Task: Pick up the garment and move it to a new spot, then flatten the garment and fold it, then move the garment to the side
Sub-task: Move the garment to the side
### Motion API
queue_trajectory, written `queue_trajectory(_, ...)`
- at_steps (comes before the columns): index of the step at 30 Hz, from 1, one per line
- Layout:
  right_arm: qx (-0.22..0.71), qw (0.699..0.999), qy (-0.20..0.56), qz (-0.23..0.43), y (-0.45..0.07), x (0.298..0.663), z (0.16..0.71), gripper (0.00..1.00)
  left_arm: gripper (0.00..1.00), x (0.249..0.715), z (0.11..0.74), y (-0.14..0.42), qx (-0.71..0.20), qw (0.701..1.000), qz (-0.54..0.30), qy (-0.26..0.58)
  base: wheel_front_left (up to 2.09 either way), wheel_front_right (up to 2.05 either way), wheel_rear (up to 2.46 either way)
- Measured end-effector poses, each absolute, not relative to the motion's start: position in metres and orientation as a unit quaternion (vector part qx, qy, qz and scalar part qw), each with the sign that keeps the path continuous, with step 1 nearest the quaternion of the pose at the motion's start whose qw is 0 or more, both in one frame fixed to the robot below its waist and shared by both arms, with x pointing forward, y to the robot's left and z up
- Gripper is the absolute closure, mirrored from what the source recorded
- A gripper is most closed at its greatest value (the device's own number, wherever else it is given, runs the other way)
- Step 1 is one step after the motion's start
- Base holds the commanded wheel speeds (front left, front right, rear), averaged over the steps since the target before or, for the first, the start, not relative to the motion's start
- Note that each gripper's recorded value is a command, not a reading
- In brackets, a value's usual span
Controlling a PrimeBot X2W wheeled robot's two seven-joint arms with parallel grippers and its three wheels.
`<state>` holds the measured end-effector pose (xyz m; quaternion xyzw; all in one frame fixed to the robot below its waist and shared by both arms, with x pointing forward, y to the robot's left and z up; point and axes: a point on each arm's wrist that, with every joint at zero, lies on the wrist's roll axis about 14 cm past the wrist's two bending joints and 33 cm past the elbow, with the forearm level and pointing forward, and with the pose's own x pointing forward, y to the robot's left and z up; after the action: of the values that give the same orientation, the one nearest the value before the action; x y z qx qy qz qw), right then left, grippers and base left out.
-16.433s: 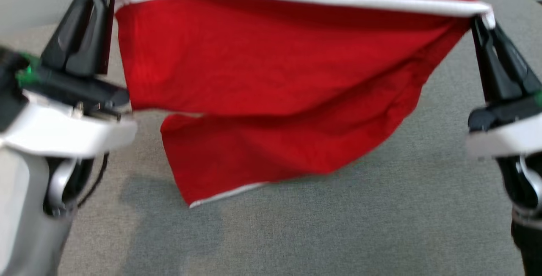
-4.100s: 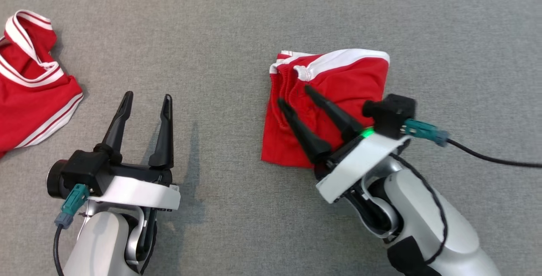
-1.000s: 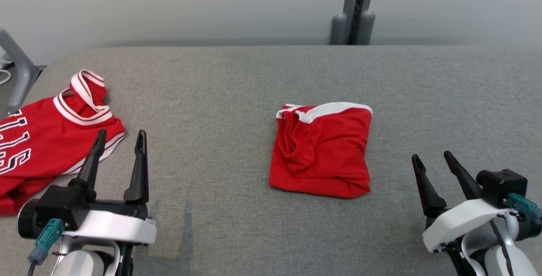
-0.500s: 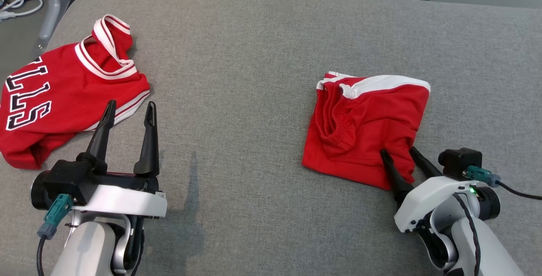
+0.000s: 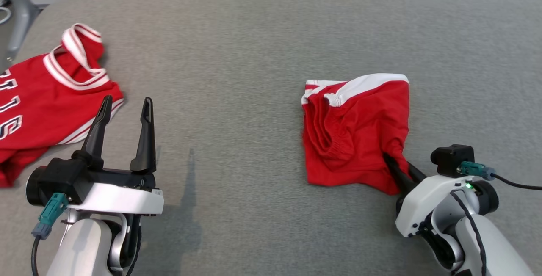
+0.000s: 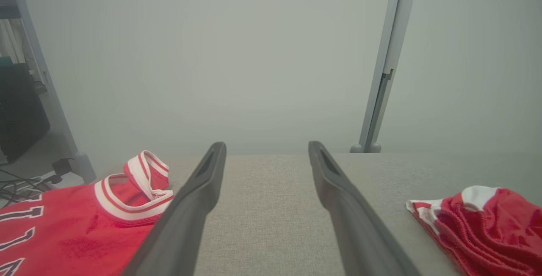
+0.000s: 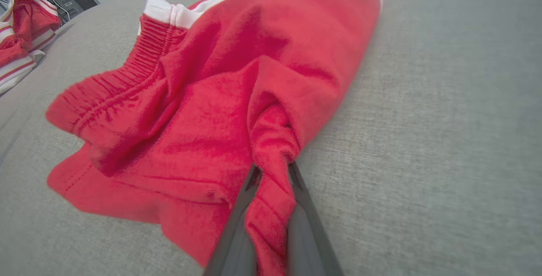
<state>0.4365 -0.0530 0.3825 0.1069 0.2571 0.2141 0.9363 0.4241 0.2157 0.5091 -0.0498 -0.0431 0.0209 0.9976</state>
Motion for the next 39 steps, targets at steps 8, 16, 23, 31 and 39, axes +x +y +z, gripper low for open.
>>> queue_trajectory(8, 0.044, 0.951, 0.244, 0.182, -0.112, 0.438, 0.389, 1.0, 0.0, 0.45, 0.509, 0.167, -0.065, 0.995, -0.05, -0.052, 0.0, 0.0, 0.0)
queue_trajectory(16, -0.012, 0.964, 0.245, 0.098, -0.211, 0.437, 0.39, 1.0, 0.0, 0.489, 0.505, 0.092, -0.073, 0.982, -0.164, -0.052, 0.0, 0.0, 0.0)
queue_trajectory(23, -0.055, 0.967, 0.247, 0.036, -0.282, 0.446, 0.387, 1.0, 0.0, 0.516, 0.485, 0.031, -0.077, 0.963, -0.256, -0.035, 0.0, 0.0, 0.0)
queue_trajectory(31, -0.115, 0.956, 0.265, -0.044, -0.366, 0.455, 0.378, 1.0, 0.0, 0.536, 0.451, -0.01, -0.092, 0.945, -0.313, -0.015, 0.0, 0.0, 0.0)
queue_trajectory(39, -0.131, 0.948, 0.261, -0.123, -0.419, 0.466, 0.382, 0.78, 0.0, 0.543, 0.425, -0.017, -0.097, 0.941, -0.323, 0.004, 0.0, 0.0, 0.0)
